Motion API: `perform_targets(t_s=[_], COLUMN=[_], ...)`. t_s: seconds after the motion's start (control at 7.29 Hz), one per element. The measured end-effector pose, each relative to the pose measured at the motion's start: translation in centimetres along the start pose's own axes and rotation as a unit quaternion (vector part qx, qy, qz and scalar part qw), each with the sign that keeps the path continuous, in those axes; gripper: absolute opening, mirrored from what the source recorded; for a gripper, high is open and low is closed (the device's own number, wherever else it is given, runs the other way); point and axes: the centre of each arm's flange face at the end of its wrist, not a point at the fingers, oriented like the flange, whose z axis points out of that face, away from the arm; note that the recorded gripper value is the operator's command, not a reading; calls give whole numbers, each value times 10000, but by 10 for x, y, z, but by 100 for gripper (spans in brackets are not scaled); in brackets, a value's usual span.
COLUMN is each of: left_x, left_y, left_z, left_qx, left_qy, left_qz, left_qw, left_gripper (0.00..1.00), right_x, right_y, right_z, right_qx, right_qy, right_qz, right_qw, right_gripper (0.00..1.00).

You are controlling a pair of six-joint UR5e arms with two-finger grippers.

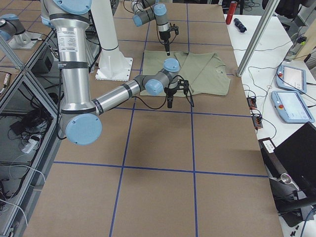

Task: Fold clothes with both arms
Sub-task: 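Move both grippers to the shirt's side edges near the folded sleeves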

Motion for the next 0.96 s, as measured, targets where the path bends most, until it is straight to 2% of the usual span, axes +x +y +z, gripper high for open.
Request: perform_targets(t_s=[0.27, 0.55, 0.96], left_x=[-19, -52, -69], left_y=[5, 10, 11], left_z=[-19, -46, -61], left_qx=[30, 102, 159], left_qy=[68, 159, 204], left_qz=[70, 133, 235], left_qw=[9999, 9997, 9994], left_gripper=[99, 99, 99], right_x=[-73, -147, -175], right_y=[15, -11, -35], right_z=[28, 56, 85], right_qx=[61, 128, 139], right_qy=[-35, 197, 473], right_qz=[-132, -203, -295], right_qw=[9999, 9995, 9983], right_gripper=[100, 100, 100])
